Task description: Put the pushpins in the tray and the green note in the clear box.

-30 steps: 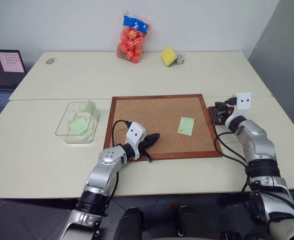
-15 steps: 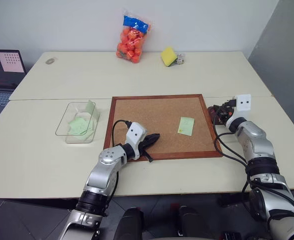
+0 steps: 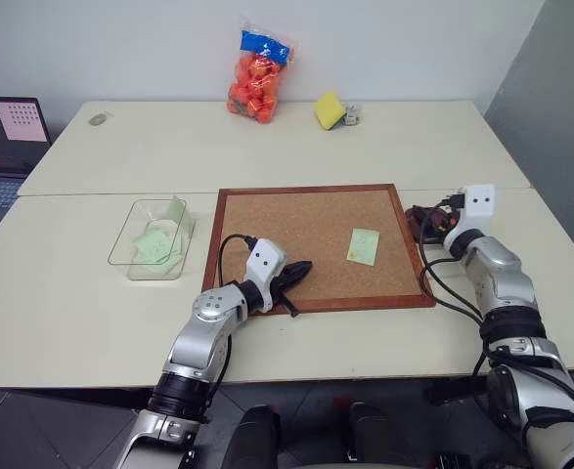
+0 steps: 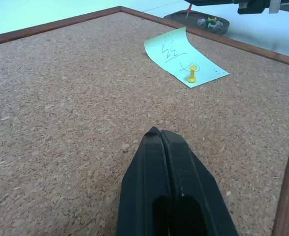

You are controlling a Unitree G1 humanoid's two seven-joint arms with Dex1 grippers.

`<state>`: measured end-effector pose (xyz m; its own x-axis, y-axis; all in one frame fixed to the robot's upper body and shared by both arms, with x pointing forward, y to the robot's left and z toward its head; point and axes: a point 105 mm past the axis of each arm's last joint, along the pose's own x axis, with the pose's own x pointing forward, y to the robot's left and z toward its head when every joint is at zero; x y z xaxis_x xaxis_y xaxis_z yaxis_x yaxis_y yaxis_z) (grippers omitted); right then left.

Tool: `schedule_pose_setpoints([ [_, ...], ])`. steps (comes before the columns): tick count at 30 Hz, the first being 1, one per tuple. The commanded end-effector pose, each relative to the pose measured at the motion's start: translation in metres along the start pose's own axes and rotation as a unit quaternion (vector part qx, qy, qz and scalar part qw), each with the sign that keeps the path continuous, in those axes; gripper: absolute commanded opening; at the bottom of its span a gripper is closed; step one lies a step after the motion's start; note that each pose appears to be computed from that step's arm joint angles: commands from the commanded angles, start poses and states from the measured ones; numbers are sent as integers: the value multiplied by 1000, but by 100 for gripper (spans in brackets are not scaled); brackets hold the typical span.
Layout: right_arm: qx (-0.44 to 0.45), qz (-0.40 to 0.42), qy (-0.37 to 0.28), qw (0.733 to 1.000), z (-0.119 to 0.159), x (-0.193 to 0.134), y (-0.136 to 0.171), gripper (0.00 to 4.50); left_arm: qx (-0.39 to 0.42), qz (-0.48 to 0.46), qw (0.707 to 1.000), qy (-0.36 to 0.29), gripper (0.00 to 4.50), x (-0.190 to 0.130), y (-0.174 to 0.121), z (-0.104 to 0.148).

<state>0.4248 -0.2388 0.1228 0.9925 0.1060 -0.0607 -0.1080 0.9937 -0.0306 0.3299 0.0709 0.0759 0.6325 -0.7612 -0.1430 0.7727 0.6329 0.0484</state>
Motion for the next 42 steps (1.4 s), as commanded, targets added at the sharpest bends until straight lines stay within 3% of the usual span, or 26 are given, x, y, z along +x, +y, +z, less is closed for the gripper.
schedule_pose_setpoints([
  [1, -34, -35, -34, 998, 26, 4, -14, 450, -14, -17, 1000, 19, 0, 3, -11, -12],
  [6, -73, -29, -23, 997, 23, 6, -13, 450, -15, -17, 1000, 19, 0, 2, -12, -12],
  [33, -109, -43, 31, 993, -1, 9, -17, 450, -16, -13, 1000, 20, 0, 0, -12, -13],
  [42, -68, -49, -27, 996, 24, 11, -19, 450, -16, -12, 1000, 19, 0, 1, -11, -12],
])
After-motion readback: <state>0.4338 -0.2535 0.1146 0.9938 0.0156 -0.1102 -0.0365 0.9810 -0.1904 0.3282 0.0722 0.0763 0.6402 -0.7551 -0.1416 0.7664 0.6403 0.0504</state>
